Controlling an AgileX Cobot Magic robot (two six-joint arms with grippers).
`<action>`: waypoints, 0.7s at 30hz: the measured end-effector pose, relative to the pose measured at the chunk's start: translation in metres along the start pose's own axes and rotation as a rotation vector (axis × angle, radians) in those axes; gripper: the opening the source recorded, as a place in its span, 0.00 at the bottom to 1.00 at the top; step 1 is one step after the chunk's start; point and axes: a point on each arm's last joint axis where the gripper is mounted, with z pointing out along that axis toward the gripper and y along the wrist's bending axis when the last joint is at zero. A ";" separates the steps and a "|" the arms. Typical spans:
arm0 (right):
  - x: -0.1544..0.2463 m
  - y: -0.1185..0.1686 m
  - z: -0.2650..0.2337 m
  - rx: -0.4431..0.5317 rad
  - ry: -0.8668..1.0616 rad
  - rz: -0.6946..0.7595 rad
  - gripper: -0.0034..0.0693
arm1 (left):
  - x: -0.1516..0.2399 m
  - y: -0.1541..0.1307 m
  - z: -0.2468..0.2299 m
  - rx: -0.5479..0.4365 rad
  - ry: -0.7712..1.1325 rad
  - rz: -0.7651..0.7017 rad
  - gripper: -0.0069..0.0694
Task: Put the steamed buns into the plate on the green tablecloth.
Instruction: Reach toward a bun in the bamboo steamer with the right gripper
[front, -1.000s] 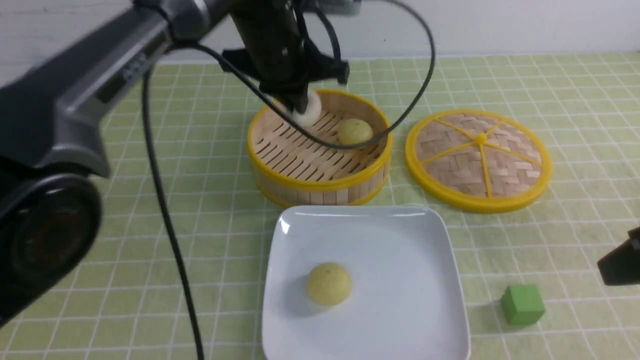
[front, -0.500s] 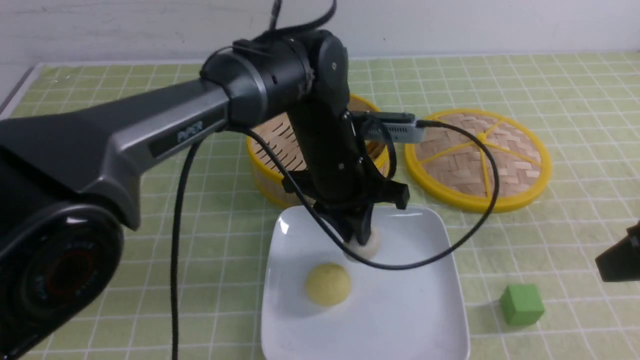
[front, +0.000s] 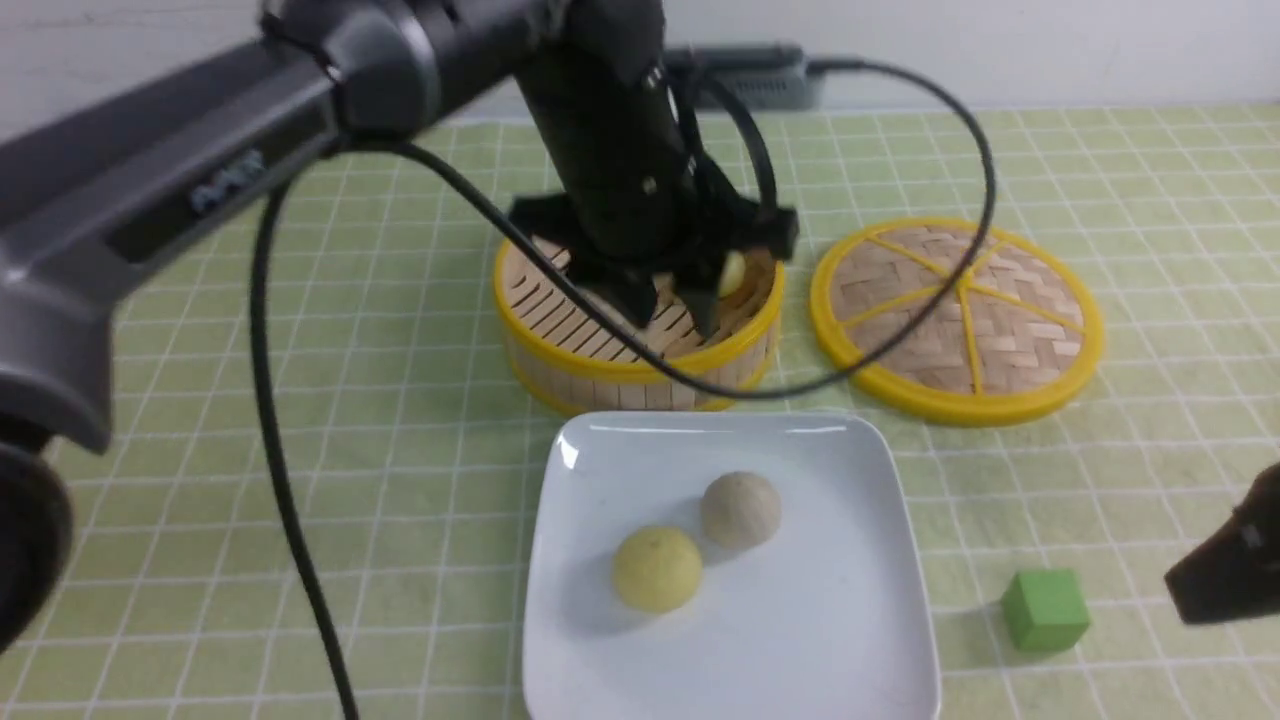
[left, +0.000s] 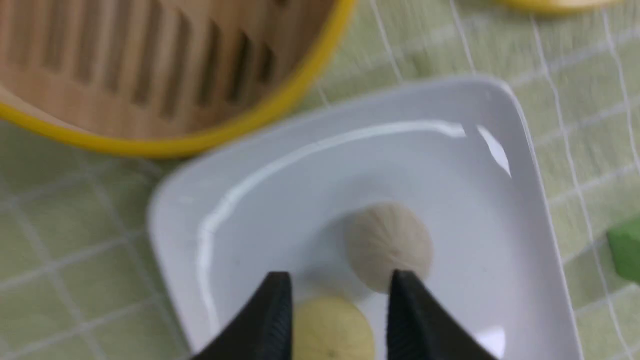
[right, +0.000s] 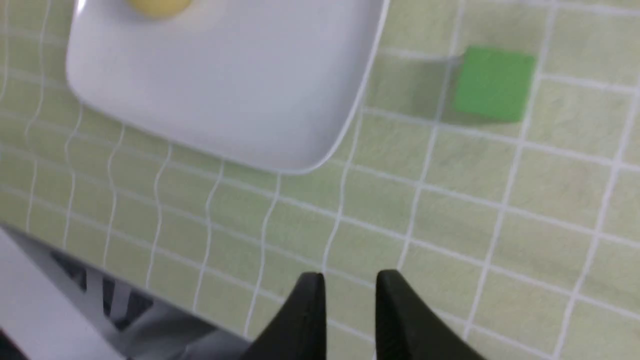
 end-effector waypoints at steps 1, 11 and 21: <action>0.001 0.007 0.007 -0.002 0.048 -0.048 0.22 | -0.004 0.009 -0.018 -0.031 -0.055 0.001 0.26; -0.045 0.045 0.067 0.148 0.268 -0.335 0.03 | 0.016 0.123 -0.052 -0.155 -0.043 -0.173 0.10; -0.187 0.080 0.116 0.148 -0.096 -0.407 0.14 | 0.078 0.173 -0.038 -0.206 0.142 -0.228 0.10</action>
